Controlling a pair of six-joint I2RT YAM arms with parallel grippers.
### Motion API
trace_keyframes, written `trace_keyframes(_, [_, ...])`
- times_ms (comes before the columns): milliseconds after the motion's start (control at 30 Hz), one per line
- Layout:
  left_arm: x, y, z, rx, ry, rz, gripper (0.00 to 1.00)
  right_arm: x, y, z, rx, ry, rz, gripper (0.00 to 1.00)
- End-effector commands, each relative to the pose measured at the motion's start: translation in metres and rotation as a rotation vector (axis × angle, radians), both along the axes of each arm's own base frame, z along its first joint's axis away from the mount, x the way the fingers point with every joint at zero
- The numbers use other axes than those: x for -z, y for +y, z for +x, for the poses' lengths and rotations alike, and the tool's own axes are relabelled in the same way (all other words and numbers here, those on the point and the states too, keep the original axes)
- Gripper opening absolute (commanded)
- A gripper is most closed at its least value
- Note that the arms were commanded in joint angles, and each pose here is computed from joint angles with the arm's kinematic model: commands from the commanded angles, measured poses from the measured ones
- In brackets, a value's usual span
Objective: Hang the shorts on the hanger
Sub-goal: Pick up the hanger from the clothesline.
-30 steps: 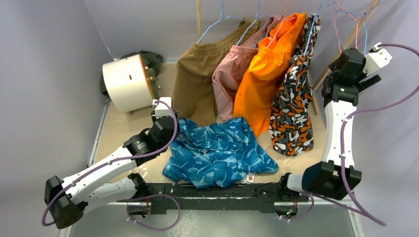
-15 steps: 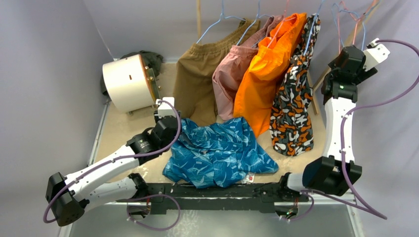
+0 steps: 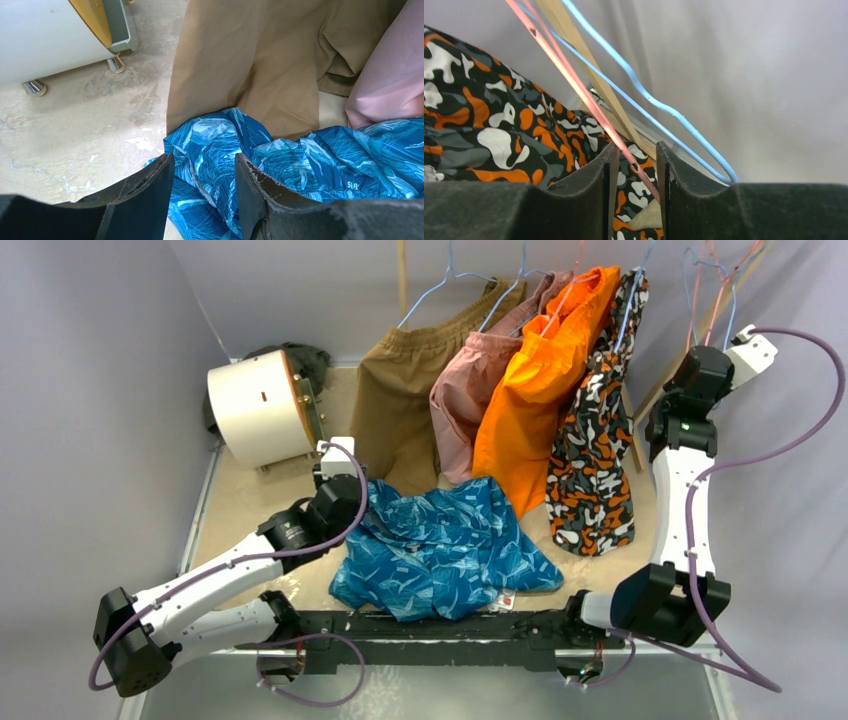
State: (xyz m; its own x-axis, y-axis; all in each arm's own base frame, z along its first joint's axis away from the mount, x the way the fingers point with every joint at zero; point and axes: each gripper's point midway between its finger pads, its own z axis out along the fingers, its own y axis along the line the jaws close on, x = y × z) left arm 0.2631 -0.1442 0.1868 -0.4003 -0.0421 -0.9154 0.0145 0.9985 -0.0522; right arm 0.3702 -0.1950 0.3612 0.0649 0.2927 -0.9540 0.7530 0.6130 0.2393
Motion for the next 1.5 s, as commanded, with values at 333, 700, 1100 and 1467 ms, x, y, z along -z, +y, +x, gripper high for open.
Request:
trace_keyframes(333, [-0.017,-0.01,0.006,0.014,-0.045,-0.044,0.47,-0.031,0.02,0.001,-0.098,-0.089,-0.04,0.02])
trace_keyframes(700, [-0.019,-0.009,0.005,0.012,-0.047,-0.051,0.47,-0.052,0.031,-0.007,-0.119,-0.13,-0.068,0.0])
trace_keyframes(1100, [-0.018,-0.009,0.005,0.012,-0.045,-0.05,0.47,-0.074,0.051,-0.028,-0.17,-0.212,-0.122,0.0])
trace_keyframes(1467, [-0.019,-0.009,0.005,0.011,-0.049,-0.056,0.47,-0.078,0.064,-0.043,-0.217,-0.255,-0.14,0.0])
